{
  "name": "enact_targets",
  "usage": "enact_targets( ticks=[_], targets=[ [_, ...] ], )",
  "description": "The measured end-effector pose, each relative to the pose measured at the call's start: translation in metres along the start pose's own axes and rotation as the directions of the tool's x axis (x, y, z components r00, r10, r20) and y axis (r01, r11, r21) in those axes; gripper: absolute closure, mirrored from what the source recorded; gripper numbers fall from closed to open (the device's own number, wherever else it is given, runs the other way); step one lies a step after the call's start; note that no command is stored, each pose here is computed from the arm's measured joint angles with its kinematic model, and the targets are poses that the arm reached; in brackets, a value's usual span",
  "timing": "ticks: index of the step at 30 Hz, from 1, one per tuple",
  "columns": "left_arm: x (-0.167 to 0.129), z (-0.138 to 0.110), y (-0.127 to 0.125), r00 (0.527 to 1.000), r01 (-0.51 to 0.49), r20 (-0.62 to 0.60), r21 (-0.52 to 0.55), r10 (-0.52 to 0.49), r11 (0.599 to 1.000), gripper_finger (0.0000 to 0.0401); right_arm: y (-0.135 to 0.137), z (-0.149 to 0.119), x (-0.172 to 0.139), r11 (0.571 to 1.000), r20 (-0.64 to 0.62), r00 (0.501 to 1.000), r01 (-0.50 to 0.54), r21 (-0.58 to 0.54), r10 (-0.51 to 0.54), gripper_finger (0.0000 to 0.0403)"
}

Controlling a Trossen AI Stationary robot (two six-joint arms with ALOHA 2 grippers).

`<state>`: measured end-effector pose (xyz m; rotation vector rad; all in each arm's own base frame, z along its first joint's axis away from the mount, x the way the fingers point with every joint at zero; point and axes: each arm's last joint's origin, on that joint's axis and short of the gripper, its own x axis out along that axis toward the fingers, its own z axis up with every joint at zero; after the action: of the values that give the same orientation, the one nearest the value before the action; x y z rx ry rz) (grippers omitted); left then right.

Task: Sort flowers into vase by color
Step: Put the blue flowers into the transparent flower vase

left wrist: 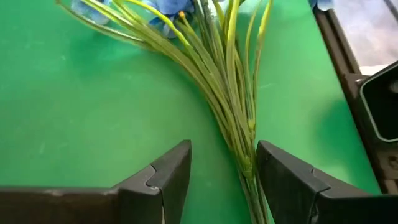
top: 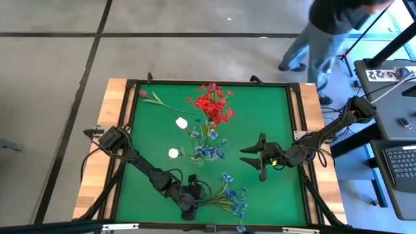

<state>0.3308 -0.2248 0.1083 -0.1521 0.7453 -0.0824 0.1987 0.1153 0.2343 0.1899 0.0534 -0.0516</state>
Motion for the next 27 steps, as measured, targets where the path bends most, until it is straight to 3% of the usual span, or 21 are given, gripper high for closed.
enact_targets(
  ticks=[15,19,27],
  targets=[
    [0.011,-0.013,-0.001,0.997,-0.076,0.022,0.038,0.075,0.996,0.0232,-0.001,-0.001,0.000,1.000,0.000,1.000,0.028,-0.004,-0.028,0.0256],
    [0.011,-0.014,-0.002,0.995,-0.094,0.031,0.047,0.093,0.994,0.0270,-0.001,-0.001,0.000,1.000,0.000,1.000,0.027,-0.004,-0.027,0.0256],
    [0.010,-0.015,-0.002,0.994,-0.105,0.034,-0.021,0.106,0.994,0.0389,-0.001,-0.001,0.000,1.000,0.000,1.000,0.028,-0.004,-0.028,0.0256]
  ],
)
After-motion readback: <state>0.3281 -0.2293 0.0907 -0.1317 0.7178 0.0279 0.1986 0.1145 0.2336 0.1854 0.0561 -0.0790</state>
